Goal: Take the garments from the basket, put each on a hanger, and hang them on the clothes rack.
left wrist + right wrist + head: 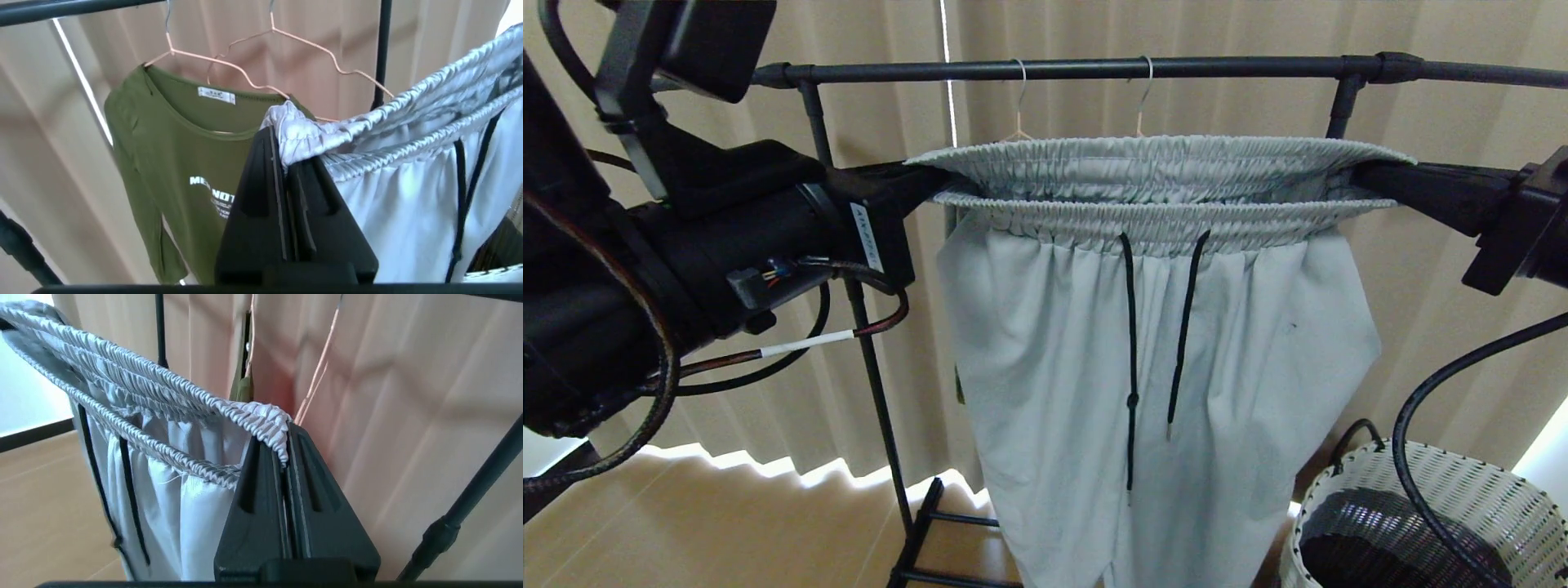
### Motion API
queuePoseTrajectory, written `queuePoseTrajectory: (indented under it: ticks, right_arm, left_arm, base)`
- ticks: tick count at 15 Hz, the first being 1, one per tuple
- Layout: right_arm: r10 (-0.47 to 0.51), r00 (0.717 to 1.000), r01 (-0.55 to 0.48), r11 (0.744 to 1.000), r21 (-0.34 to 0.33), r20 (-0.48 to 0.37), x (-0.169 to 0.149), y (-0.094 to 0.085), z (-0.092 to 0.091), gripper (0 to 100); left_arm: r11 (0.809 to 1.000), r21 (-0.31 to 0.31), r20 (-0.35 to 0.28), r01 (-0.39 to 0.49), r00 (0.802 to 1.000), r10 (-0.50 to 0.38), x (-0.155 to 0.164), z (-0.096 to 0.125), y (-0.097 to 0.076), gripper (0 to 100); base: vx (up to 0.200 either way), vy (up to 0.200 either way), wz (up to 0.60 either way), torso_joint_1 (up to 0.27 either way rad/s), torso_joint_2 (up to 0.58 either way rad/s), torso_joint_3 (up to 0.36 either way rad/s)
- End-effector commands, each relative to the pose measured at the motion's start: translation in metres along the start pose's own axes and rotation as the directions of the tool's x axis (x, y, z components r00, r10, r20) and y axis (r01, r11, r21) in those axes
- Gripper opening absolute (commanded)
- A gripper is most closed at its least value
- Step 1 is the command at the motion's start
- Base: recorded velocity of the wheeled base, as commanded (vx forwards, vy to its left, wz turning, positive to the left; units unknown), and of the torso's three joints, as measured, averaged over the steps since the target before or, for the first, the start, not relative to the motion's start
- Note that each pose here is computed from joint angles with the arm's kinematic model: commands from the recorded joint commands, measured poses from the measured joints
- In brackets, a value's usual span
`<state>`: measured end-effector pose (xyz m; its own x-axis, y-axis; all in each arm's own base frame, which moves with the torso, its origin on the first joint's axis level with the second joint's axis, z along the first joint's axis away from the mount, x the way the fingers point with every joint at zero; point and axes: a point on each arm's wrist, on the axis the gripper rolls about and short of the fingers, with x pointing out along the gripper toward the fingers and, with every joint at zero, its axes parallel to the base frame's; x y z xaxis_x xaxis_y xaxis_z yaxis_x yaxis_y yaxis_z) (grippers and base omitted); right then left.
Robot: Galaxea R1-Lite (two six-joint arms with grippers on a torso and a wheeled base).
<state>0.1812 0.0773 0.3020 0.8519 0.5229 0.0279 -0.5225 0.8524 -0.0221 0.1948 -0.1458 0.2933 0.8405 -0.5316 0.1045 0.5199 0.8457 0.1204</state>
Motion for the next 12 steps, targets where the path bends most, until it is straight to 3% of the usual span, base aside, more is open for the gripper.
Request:
queuePoseTrajectory:
  ticks: [1, 4, 7, 10, 12]
  right_arm:
    - [-0.041, 0.999, 0.041, 0.999, -0.005, 0.009, -0.007, -0.008, 0.003, 0]
    - [-0.083, 0.996, 0.083, 0.997, -0.007, 0.016, -0.017, -0.014, 0.004, 0]
    - [-0.065, 0.998, 0.065, 0.998, -0.003, -0.013, -0.032, -0.01, -0.008, 0]
    - [0.071, 0.995, -0.07, 0.997, 0.018, -0.067, -0.051, -0.001, -0.011, 0]
    - [0.194, 0.978, -0.193, 0.981, 0.031, -0.071, -0.065, 0.005, -0.016, 0]
  left_arm:
    - [1.0, 0.002, -0.006, 0.004, 1.0, -0.004, 0.005, -0.002, -0.001, 0]
    - [1.0, 0.005, -0.043, 0.009, 0.999, -0.009, 0.031, -0.018, -0.005, 0]
    - [1.0, 0.013, -0.027, 0.002, 1.0, -0.002, 0.061, -0.031, -0.009, 0]
    - [1.0, 0.007, -0.01, -0.003, 1.0, 0.003, 0.077, -0.031, -0.01, 0]
    - [1.0, 0.003, 0.034, -0.008, 0.999, 0.007, 0.083, -0.019, -0.009, 0]
  base:
    - [0.0, 0.0, 0.0, 0.0, 0.0, 0.0]
    - [0.0, 0.0, 0.0, 0.0, 0.0, 0.0]
    - [0.0, 0.0, 0.0, 0.0, 0.0, 0.0]
    - [0.0, 0.0, 0.0, 0.0, 0.0, 0.0]
    - [0.0, 0.0, 0.0, 0.0, 0.0, 0.0]
